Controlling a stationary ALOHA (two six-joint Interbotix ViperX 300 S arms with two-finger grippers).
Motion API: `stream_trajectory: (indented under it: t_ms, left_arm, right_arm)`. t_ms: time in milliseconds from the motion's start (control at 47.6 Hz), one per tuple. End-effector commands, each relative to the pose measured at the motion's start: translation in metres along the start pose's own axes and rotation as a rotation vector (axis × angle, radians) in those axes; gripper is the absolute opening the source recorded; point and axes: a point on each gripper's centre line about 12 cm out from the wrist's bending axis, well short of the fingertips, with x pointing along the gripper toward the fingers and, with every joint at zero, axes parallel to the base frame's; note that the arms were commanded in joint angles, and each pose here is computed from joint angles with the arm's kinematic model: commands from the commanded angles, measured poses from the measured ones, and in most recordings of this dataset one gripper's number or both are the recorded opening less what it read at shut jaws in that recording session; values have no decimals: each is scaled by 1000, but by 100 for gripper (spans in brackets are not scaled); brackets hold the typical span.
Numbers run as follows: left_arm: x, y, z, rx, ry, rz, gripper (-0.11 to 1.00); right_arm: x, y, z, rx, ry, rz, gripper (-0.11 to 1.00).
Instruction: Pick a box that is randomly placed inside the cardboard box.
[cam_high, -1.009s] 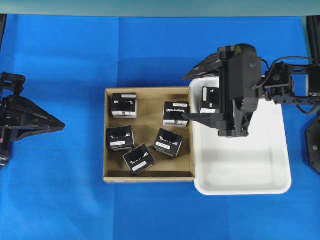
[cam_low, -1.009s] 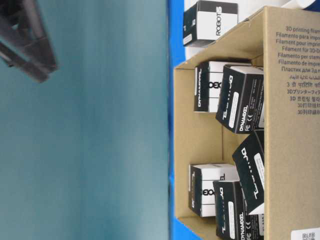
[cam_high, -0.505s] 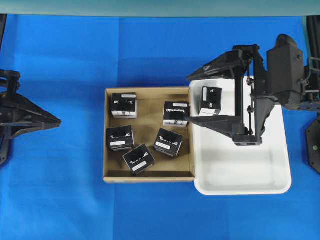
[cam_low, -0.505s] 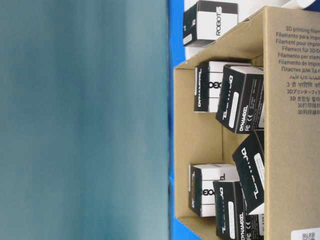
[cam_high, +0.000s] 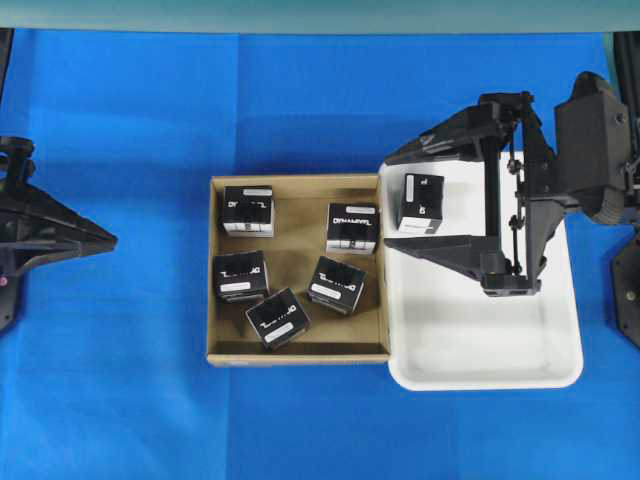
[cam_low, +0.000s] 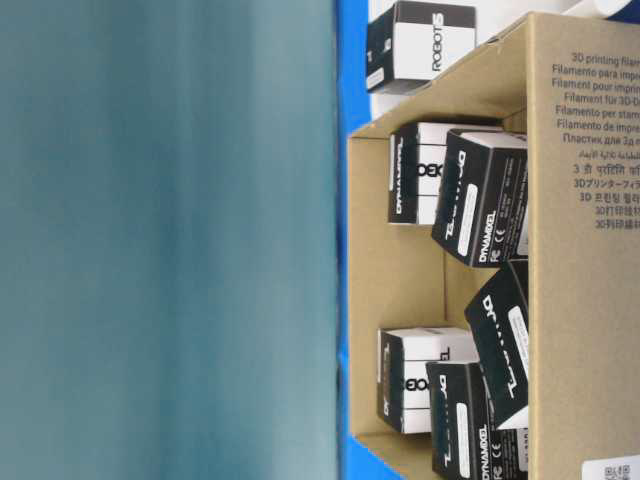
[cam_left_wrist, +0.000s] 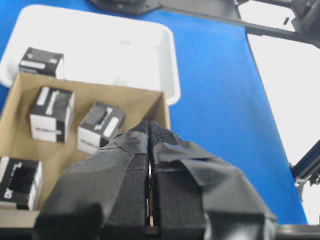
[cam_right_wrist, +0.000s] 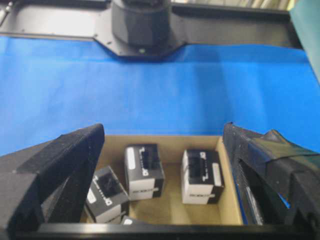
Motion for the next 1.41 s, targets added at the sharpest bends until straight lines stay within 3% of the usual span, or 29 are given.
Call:
stream_trajectory:
  t_ms: [0, 336, 1388]
  left_arm:
    - [-2, -2, 12, 9, -35, -6, -3]
    - [-3, -2, 12, 34, -38, -6, -3]
    - [-9, -1, 8, 37, -59, -10, -3]
  right_arm:
    - [-1, -1, 5, 0, -23, -4, 99]
    - [-3, 1, 1, 1, 9, 5, 99]
    - [-2, -10, -7, 13, 45, -26, 96]
